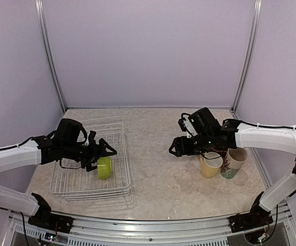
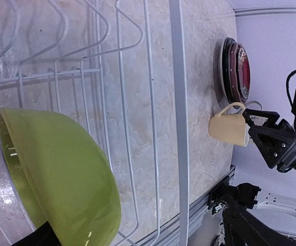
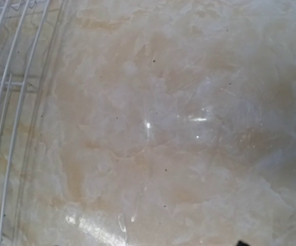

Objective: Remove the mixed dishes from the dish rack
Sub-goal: Adjust the bowl on the dish rack.

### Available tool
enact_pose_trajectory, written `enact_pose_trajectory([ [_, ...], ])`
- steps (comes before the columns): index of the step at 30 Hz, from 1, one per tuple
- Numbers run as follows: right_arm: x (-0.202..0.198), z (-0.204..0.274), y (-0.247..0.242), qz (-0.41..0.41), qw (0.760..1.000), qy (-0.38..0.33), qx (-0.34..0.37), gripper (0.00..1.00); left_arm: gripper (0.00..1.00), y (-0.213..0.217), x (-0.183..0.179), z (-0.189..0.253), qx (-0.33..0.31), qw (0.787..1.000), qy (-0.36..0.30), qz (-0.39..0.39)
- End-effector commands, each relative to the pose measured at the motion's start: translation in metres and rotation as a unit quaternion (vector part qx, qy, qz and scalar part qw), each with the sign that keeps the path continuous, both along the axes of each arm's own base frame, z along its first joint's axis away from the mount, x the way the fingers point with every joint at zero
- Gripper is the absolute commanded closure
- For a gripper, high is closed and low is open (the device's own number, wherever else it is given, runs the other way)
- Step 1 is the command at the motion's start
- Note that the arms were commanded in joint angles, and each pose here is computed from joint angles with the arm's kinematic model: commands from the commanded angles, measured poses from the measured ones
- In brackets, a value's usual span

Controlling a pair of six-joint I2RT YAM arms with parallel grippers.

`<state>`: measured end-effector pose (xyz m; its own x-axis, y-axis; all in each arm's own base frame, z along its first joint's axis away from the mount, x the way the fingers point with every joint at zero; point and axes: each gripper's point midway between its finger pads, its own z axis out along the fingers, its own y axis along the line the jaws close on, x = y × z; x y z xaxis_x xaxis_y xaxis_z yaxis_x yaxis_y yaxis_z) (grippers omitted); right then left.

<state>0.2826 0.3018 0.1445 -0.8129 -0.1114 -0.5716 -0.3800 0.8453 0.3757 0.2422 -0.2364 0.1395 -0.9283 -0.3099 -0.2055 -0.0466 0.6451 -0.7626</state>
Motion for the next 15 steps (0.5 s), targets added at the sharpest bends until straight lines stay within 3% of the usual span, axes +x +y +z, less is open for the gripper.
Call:
enact_pose_trajectory([
  [1, -0.005, -0.010, 0.003, 0.005, 1.000, 0.008, -0.005, 0.30, 0.07, -0.010, -0.002, 0.011, 0.038, 0.998, -0.027, -0.039],
  [15, -0.007, -0.011, 0.001, 0.003, 1.000, 0.010, -0.006, 0.30, 0.16, 0.006, -0.005, -0.011, 0.142, 0.989, 0.031, -0.029],
])
